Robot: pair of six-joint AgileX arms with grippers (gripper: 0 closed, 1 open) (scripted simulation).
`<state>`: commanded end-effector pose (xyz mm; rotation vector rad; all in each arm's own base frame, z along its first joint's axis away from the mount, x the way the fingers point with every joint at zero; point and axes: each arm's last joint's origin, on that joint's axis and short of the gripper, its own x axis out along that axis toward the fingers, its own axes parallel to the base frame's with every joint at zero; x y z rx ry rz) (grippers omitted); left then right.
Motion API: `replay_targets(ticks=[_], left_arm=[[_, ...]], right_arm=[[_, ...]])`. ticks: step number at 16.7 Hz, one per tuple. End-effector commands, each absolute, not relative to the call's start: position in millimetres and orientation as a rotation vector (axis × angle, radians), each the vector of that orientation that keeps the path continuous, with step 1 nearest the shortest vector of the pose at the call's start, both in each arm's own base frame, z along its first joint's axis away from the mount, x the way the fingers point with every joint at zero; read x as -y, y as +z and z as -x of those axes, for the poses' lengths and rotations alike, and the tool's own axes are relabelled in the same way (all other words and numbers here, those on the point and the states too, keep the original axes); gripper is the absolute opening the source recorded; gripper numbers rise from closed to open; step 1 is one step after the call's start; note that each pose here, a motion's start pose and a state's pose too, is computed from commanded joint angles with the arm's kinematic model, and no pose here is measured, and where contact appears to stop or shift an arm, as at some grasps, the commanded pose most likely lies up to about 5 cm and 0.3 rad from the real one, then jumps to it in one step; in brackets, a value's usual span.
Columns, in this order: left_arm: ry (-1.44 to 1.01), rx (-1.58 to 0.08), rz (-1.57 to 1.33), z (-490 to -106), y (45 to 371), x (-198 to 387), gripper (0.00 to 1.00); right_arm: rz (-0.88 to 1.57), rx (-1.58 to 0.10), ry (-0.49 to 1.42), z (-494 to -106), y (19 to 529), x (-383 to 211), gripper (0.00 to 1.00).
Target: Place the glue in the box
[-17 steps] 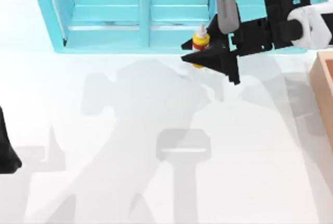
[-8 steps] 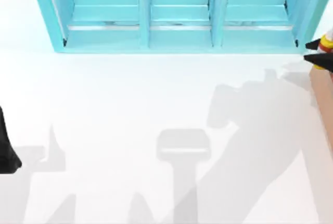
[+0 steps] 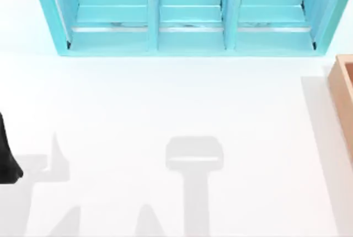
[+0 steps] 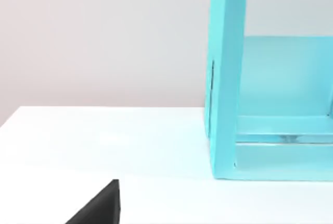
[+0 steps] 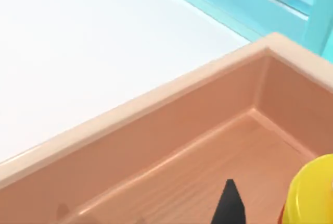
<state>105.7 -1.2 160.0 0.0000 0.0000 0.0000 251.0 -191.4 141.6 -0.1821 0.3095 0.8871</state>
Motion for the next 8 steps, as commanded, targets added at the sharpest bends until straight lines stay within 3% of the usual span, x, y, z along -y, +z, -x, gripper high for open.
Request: replay_targets(ticks=[4, 8], left_arm=[[0.0, 0.0, 0.0, -106, 160, 1, 1.0], [0.0, 0.0, 0.0, -106, 160, 1, 1.0]], right_arm=[[0.145, -0.292, 0.779, -203, 142, 213, 0.0], [0.137, -0.285, 0.753, -191, 142, 217, 0.0]])
